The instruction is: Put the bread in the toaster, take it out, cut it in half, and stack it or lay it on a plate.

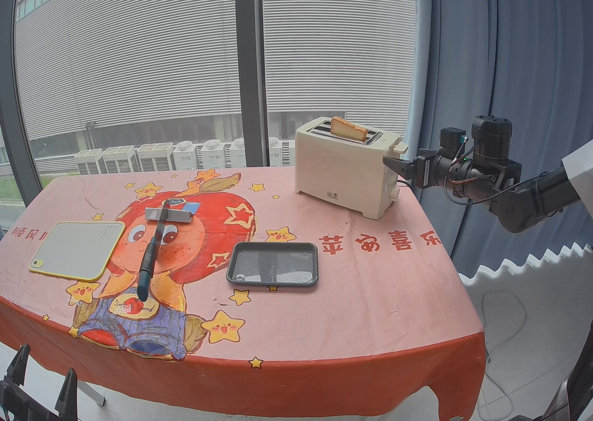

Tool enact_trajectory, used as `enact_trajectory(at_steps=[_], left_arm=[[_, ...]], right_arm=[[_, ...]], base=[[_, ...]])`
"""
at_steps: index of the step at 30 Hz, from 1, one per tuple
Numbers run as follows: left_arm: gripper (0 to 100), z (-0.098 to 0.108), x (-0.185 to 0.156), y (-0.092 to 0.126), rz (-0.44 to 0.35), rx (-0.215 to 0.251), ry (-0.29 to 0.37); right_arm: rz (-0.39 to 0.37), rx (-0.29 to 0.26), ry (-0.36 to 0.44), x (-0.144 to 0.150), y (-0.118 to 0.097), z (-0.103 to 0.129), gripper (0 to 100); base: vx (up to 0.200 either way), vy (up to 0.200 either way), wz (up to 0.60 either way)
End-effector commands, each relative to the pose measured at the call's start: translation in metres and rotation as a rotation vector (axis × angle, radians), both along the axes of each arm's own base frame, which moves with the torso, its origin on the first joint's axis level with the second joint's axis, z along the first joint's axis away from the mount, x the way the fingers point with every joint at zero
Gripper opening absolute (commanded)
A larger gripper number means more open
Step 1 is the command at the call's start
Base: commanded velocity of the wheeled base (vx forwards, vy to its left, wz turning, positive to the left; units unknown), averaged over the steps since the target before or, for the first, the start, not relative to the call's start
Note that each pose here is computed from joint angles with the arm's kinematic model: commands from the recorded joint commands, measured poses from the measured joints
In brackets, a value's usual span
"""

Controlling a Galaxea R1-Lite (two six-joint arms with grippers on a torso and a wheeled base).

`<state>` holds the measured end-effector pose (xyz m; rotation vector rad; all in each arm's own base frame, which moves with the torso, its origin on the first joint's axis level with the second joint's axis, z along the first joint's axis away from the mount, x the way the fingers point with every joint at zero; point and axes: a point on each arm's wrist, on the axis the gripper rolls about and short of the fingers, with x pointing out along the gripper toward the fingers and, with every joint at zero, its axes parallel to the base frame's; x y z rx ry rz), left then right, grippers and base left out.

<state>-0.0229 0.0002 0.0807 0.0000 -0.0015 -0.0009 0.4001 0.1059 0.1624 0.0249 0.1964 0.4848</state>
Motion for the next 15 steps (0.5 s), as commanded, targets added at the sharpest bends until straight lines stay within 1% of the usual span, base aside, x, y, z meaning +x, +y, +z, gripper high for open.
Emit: enact_trajectory(at_steps=[1, 3, 4, 6, 10, 15], left_arm=[[100, -0.005, 0.000, 0.000, -0.001, 0.000, 0.005], [100, -0.005, 0.000, 0.000, -0.001, -0.002, 0.005], [100, -0.005, 0.000, 0.000, 0.001, -0.003, 0.005], [100, -0.005, 0.000, 0.000, 0.002, -0.003, 0.003], [100, -0.005, 0.000, 0.000, -0.002, -0.003, 0.003], [100, -0.005, 0.000, 0.000, 0.001, -0.005, 0.005]], right_arm=[[-0.002, 0.007, -0.040, -0.013, -0.004, 0.019, 100], [-0.003, 0.007, -0.053, -0.014, -0.005, 0.025, 100], [-0.004, 0.005, -0.048, -0.014, -0.006, 0.026, 100], [0.000, -0.002, -0.041, -0.019, -0.006, 0.038, 100], [0.009, -0.005, -0.026, -0.023, -0.003, 0.050, 100], [0.013, -0.003, -0.028, -0.023, -0.001, 0.052, 100]], base=[[0.000, 0.000, 0.00], [0.000, 0.000, 0.00], [0.000, 0.000, 0.00], [0.000, 0.000, 0.00], [0.000, 0.000, 0.00], [0.000, 0.000, 0.00]])
